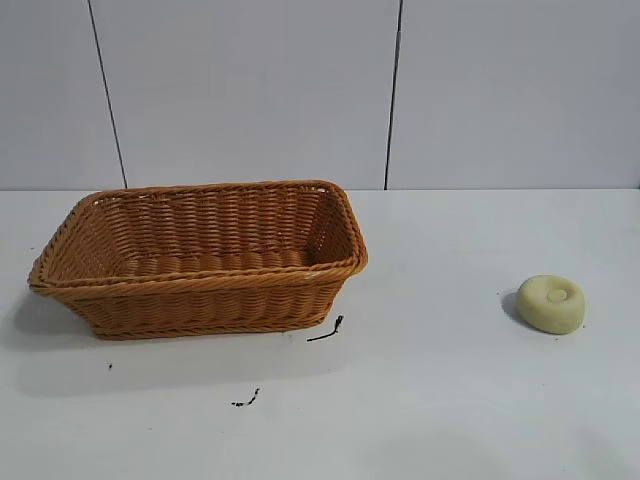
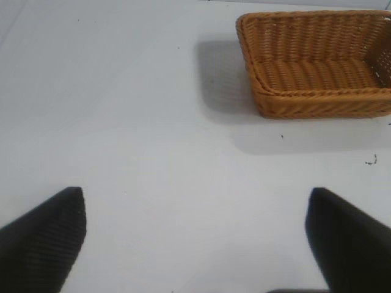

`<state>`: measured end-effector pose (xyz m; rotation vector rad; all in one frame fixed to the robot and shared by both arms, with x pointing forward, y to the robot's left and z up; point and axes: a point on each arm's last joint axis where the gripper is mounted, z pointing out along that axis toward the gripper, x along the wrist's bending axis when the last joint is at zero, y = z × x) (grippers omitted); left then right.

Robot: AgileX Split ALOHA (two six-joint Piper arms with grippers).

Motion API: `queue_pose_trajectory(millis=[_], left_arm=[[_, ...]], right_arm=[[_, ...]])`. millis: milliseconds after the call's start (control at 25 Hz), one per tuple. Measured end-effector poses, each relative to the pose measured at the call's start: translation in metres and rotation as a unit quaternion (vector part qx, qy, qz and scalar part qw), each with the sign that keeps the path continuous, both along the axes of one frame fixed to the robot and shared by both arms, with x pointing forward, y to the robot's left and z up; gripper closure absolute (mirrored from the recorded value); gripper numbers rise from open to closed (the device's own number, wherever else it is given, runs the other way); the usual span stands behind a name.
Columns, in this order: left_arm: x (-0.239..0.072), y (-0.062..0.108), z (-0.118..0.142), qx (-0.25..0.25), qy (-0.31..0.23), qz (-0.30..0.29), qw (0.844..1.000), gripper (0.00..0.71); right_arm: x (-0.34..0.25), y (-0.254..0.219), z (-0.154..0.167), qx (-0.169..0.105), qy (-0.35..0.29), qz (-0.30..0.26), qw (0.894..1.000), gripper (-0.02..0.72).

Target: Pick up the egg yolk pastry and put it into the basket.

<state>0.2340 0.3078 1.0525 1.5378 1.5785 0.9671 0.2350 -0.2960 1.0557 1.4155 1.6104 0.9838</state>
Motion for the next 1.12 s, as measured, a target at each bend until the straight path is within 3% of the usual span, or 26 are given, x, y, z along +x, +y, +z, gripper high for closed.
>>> queue_pose_trajectory(millis=[440, 640, 800, 1120], left_arm=[[0.000, 0.000, 0.000, 0.000, 0.000, 0.000, 1.000, 0.014], [0.000, 0.000, 0.000, 0.000, 0.000, 0.000, 1.000, 0.014], [0.000, 0.000, 0.000, 0.000, 0.000, 0.000, 1.000, 0.014], [0.000, 0.000, 0.000, 0.000, 0.000, 0.000, 1.000, 0.014]], right_arm=[[0.000, 0.000, 0.000, 0.000, 0.002, 0.000, 1.000, 0.010], [0.026, 0.004, 0.009, 0.013, 0.075, 0.008, 0.997, 0.010], [0.064, 0.005, 0.018, 0.017, 0.161, 0.004, 0.987, 0.010], [0.174, 0.008, 0.012, 0.026, 0.295, -0.020, 0.955, 0.010]])
